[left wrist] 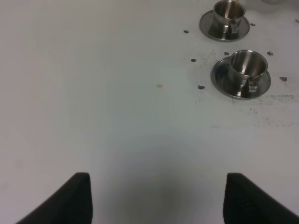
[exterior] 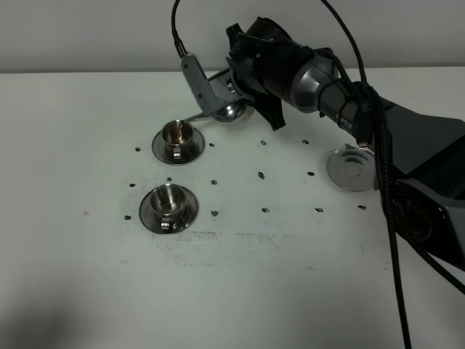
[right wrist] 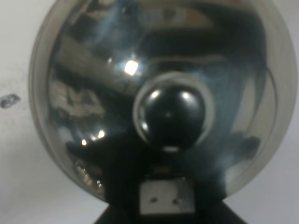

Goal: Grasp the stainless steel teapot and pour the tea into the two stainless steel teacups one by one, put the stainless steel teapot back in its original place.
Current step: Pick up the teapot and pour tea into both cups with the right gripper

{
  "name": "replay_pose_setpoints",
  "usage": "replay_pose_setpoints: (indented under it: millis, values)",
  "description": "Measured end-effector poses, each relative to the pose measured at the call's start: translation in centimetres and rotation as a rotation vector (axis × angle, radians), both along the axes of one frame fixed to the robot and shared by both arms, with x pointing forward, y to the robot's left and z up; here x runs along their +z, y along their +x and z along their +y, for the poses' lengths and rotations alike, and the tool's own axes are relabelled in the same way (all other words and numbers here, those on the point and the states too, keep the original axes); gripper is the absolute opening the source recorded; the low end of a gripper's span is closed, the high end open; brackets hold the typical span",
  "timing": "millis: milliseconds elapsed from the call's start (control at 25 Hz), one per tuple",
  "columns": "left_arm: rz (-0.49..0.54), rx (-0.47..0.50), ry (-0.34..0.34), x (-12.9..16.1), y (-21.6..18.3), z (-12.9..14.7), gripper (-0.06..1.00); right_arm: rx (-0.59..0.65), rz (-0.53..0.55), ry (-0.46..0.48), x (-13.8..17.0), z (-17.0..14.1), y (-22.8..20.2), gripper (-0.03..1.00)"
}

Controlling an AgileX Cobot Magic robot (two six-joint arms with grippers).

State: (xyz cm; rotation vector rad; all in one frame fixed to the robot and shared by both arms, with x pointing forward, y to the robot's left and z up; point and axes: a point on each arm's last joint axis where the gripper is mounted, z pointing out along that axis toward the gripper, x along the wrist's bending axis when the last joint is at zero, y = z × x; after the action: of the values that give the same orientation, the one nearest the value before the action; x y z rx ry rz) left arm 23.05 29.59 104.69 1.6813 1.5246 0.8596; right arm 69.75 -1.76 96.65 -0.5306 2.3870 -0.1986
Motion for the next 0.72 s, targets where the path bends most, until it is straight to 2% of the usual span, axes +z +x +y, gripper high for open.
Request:
replay_pose_setpoints:
  millis: [720]
  values:
    - [0.0, 0.0, 0.0, 0.0, 0.0, 0.0, 0.58, 0.028, -0.044, -0.044, -0.54, 0.04, 0.46, 0.2]
